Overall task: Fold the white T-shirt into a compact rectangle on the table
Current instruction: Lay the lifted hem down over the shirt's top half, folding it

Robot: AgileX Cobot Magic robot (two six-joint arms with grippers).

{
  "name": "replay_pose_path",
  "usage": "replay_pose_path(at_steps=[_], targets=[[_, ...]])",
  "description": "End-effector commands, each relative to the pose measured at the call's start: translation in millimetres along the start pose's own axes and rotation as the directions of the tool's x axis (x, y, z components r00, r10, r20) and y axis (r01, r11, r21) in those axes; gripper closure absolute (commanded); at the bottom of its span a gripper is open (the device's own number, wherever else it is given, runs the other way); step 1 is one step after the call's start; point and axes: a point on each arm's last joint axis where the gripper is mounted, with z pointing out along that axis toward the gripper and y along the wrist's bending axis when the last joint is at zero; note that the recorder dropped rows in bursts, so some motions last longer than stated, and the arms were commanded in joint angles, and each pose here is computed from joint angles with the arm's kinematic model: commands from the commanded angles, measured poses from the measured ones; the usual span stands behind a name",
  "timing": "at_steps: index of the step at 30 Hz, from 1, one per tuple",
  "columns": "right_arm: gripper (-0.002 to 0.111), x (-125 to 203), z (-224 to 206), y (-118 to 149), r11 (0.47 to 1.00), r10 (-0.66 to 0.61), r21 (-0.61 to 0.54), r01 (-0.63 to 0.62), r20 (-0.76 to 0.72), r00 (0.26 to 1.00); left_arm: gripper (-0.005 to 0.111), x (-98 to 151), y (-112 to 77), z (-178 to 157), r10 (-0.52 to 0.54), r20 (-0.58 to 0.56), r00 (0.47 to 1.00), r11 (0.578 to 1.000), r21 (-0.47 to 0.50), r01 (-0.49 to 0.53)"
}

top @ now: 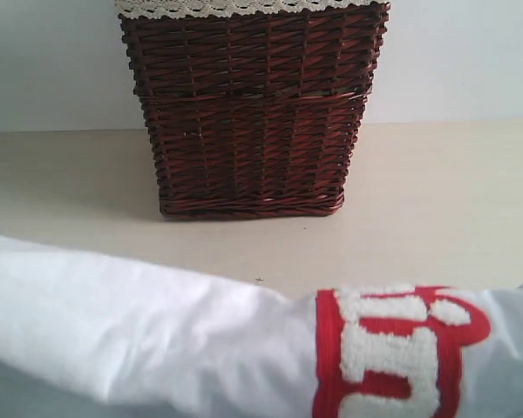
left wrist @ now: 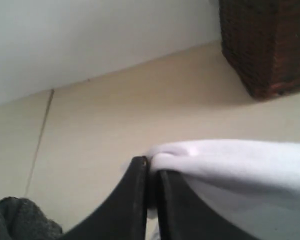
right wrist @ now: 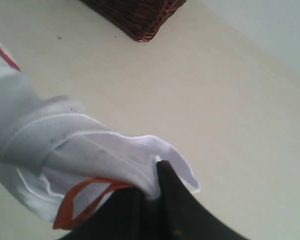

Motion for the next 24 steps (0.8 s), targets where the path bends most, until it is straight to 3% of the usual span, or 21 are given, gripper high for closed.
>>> replay_pose_path(at_steps=[1,4,8,11,13,19,24], targets=[[0.108,-7,9,2,0.987,0.128,-0.097,-0.127,0.009,0.992,0.107,0,-9.7,15,0.030,-0.140,0.990,0.990,0.143,-0.010],[0.108,0,30,-1,0.986,0.097,-0.131,-0.108,-0.082,0.992,0.107,3,-12.3,38,0.041,-0.283,0.958,0.981,0.195,0.016],[0.108,31,74,-8,0.988,0.041,-0.128,-0.087,-0.330,0.943,0.107,11,-14.9,79,0.086,-0.401,0.912,0.974,0.227,0.008],[0.108,35,106,-18,0.993,0.049,-0.082,-0.080,-0.325,0.944,0.107,18,-17.8,112,0.165,-0.409,0.898,0.963,0.264,-0.057],[0.108,32,125,-27,0.995,0.061,-0.052,-0.081,-0.304,0.951,0.107,19,-18.5,133,0.184,-0.381,0.906,0.962,0.259,-0.086],[0.108,11,179,-63,0.987,0.081,0.146,-0.066,-0.101,0.992,0.107,1,-12.0,189,0.156,-0.093,0.983,0.984,0.099,-0.147],[0.108,10,220,-80,0.965,0.113,0.239,-0.106,-0.017,0.993,0.107,1,-11.8,234,0.151,0.017,0.988,0.988,0.027,-0.151]])
